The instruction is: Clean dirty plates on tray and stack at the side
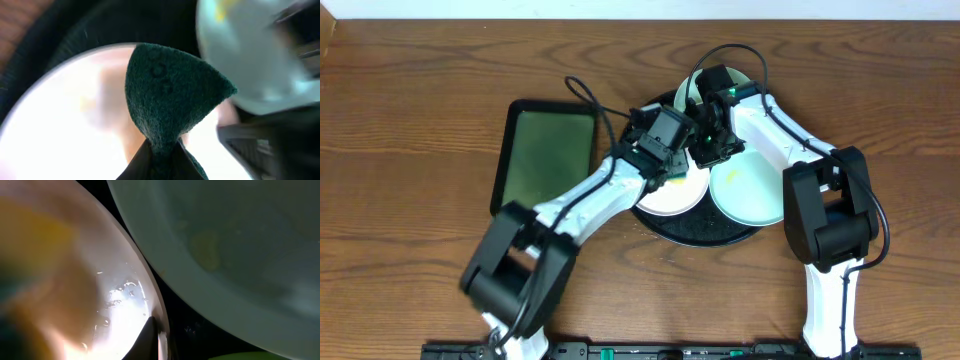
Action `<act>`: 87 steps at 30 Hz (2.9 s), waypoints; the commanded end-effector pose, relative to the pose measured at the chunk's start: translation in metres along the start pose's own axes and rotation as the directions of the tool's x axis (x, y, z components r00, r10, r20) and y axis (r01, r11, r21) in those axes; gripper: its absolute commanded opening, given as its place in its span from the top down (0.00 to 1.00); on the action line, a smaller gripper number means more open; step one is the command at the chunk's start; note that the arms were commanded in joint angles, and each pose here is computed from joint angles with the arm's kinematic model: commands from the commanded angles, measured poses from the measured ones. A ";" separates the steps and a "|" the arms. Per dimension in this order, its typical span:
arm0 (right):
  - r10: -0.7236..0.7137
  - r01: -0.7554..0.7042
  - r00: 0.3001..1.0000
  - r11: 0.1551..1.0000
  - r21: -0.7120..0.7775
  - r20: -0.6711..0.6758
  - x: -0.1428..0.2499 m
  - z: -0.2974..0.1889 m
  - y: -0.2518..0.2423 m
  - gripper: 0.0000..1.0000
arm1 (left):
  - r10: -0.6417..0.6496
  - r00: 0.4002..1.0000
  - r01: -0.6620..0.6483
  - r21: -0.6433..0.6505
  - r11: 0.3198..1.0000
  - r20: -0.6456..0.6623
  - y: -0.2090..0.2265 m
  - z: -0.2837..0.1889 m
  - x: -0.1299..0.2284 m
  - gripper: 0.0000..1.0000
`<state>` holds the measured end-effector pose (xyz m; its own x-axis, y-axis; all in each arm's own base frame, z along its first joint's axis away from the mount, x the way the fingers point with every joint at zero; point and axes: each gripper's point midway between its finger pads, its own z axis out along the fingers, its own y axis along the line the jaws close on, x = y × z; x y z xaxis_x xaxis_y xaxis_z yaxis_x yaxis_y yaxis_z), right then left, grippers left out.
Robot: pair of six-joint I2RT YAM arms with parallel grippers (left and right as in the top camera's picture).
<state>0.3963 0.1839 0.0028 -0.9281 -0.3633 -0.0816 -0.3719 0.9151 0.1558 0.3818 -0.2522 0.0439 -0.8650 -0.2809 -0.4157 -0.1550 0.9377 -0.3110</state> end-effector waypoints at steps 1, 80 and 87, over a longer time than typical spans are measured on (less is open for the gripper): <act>0.015 -0.013 0.995 1.000 0.026 -0.098 0.024 0.028 -0.009 0.95 | -0.022 0.998 0.019 -0.039 0.999 -0.067 0.014 0.021 0.020 0.92; -0.500 0.288 0.818 0.783 0.552 0.283 -0.032 -0.164 0.074 0.99 | -0.035 0.992 0.078 -0.372 0.925 0.122 0.210 -0.183 -0.086 0.92; -0.099 -0.020 0.912 0.958 0.285 0.398 -0.033 -0.164 -0.013 0.99 | -0.035 0.992 0.078 -0.374 0.924 0.119 0.210 -0.184 -0.085 0.93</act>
<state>0.4246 0.1705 0.1745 -0.7053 -0.5558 -0.4400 -0.4103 0.8263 -0.3859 0.3375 0.0039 0.1759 -0.7847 -0.3444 -0.5153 -0.3922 0.9197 -0.0175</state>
